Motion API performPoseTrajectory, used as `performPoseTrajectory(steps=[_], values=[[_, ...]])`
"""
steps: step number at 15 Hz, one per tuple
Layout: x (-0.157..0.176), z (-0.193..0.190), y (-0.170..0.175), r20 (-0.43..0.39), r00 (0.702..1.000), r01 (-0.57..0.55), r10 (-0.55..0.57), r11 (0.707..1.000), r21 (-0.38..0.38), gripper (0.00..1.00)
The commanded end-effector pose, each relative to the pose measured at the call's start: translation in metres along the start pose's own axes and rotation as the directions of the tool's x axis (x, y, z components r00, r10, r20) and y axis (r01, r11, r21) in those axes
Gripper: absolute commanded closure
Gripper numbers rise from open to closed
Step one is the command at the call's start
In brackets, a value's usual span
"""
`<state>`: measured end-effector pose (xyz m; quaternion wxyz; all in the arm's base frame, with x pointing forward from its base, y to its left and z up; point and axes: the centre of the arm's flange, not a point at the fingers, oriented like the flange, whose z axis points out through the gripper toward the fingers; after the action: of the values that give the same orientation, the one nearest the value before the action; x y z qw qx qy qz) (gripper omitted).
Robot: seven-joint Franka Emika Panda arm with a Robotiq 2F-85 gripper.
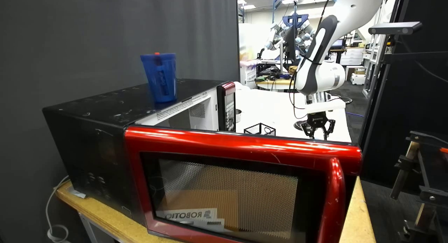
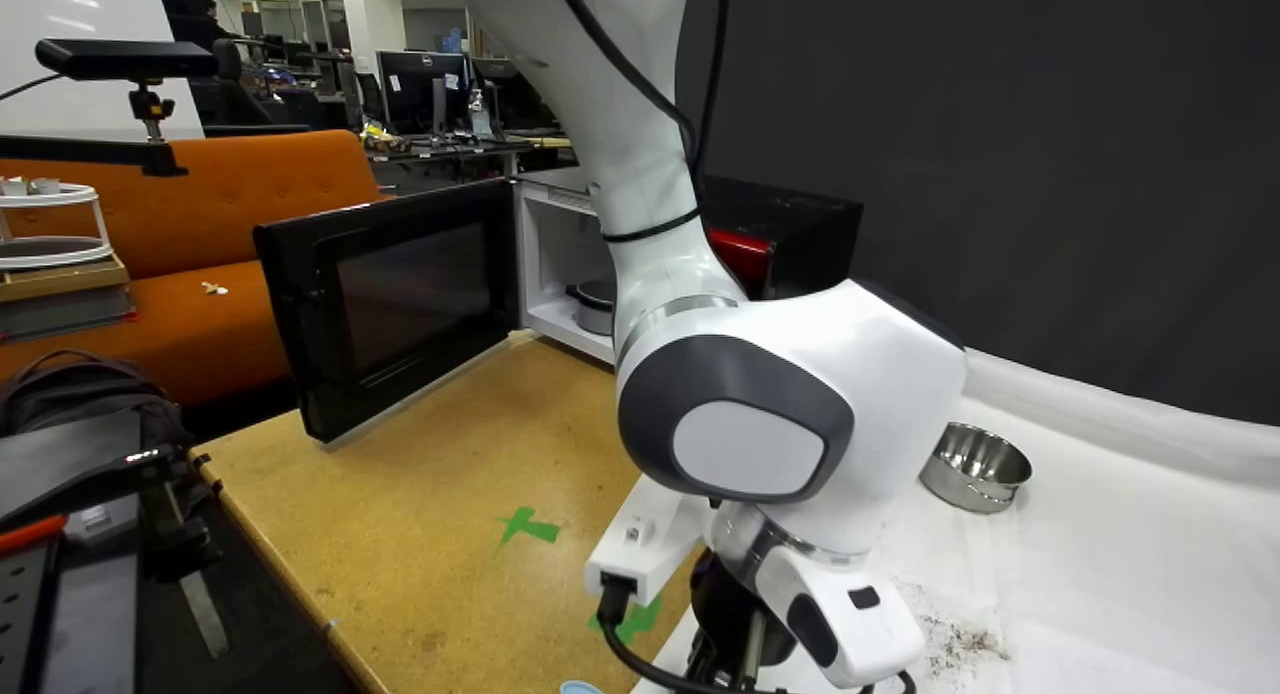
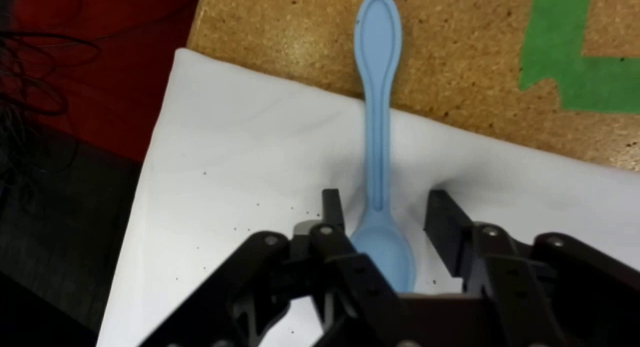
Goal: Pick up the light blue spoon from the table and put it in the black basket.
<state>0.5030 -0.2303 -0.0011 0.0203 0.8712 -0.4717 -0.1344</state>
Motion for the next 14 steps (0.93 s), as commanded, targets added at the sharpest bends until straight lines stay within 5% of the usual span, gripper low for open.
performPoseTrajectory(steps=[1, 4, 14], values=[[0.001, 0.005, 0.000, 0.038, 0.999, -0.023, 0.023, 1.000, 0.004, 0.82], [0.000, 0.004, -0.003, 0.044, 0.999, -0.025, 0.025, 1.000, 0.005, 1.00], [-0.001, -0.051, -0.012, 0.019, 0.998, -0.065, 0.064, 0.996, 0.065, 0.99]])
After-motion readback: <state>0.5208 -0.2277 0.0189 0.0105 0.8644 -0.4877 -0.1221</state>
